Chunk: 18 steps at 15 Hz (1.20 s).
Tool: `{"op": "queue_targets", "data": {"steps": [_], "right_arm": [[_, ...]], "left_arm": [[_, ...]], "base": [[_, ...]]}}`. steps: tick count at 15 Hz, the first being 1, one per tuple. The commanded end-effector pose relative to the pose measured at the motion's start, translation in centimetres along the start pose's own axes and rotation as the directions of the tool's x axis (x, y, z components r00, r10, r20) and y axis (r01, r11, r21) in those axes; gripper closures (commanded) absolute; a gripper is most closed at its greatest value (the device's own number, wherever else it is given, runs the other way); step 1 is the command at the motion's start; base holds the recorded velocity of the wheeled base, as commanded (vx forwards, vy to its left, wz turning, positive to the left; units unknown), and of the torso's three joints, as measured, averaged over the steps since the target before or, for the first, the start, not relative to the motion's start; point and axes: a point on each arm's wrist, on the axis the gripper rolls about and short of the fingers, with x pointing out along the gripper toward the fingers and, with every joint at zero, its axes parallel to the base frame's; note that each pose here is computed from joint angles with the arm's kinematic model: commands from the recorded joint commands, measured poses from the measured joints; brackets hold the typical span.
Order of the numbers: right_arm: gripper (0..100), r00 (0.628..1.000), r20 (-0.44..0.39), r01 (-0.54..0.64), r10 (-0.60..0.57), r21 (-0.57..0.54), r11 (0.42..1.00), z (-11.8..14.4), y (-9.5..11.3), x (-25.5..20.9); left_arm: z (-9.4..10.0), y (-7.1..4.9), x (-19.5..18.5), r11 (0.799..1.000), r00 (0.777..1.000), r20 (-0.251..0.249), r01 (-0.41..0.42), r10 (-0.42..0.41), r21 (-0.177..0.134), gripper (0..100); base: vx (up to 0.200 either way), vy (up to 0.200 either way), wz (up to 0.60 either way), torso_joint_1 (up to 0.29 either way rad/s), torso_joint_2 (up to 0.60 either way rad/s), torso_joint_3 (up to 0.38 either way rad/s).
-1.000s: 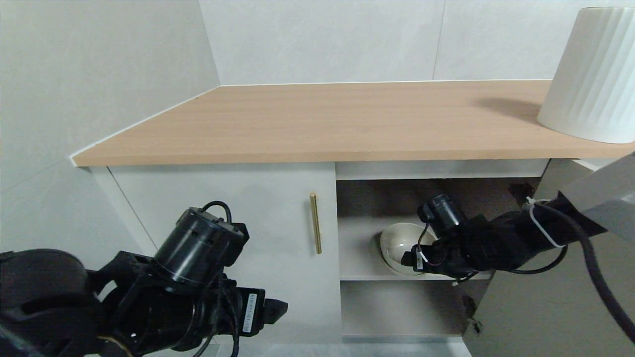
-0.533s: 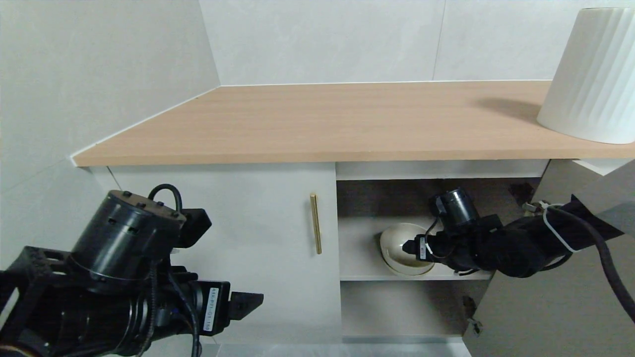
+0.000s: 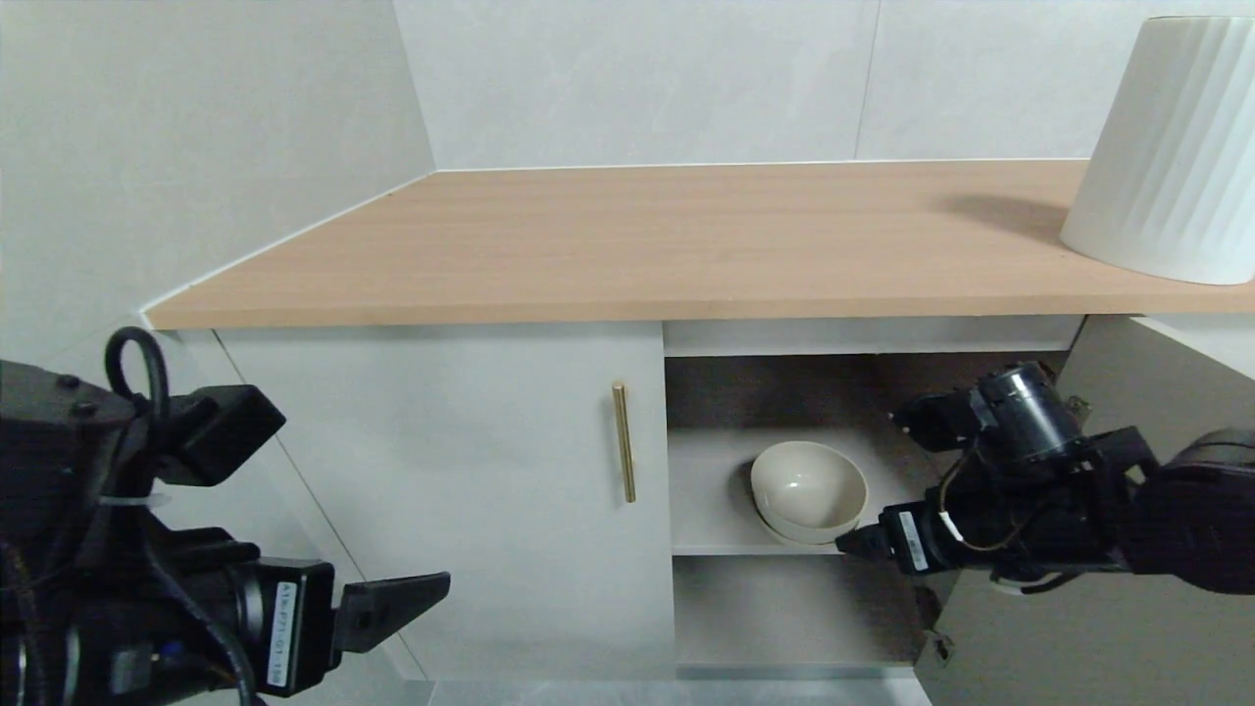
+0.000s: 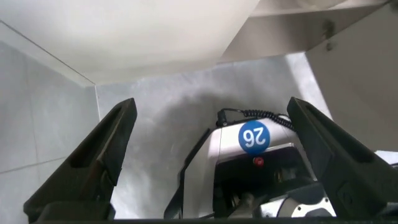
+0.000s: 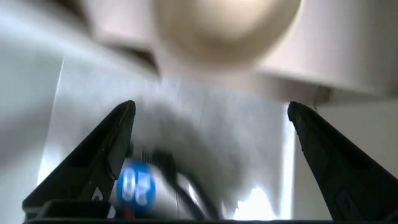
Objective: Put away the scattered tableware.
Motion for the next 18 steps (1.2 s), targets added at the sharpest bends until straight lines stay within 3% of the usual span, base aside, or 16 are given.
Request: {"op": "queue_targets", "data": {"steps": [1,5,9,10,18], "right_arm": [[0,0.998,0.046,-0.038,0.038,-0.018,0.999,-0.9,0.0,-5.8],[0,0.996,0.073,-0.059,0.057,0.023,0.998,-2.2,0.0,-9.0],[0,0.996,0.069,-0.061,0.06,0.022,0.998,-2.7,-0.2,-9.9],[0,0.996,0.069,-0.059,0.057,0.022,0.998,-2.8,-0.2,-10.0],[0,0.998,0.055,-0.034,0.033,0.021,0.999,-3.3,-0.4,-9.7]], "left_arm": [[-0.2,0.5,-2.1,0.999,0.997,0.07,0.03,-0.029,-0.013,0],[-0.1,0.6,-2.3,0.999,0.996,0.083,0.031,-0.029,-0.016,0],[-0.1,0.0,0.1,1.0,1.0,0.007,0.0,-0.001,0.022,0],[-0.3,0.0,0.6,1.0,1.0,-0.013,-0.008,0.008,0.026,0],[-0.4,0.0,0.8,1.0,1.0,-0.024,-0.009,0.01,0.028,0]], "base": [[0.0,0.0,0.0,0.0,0.0,0.0],[0.0,0.0,0.0,0.0,0.0,0.0],[0.0,0.0,0.0,0.0,0.0,0.0],[-0.2,0.0,0.0,0.002,0.0,0.002],[-0.2,0.0,0.0,0.001,0.0,0.002]]}}
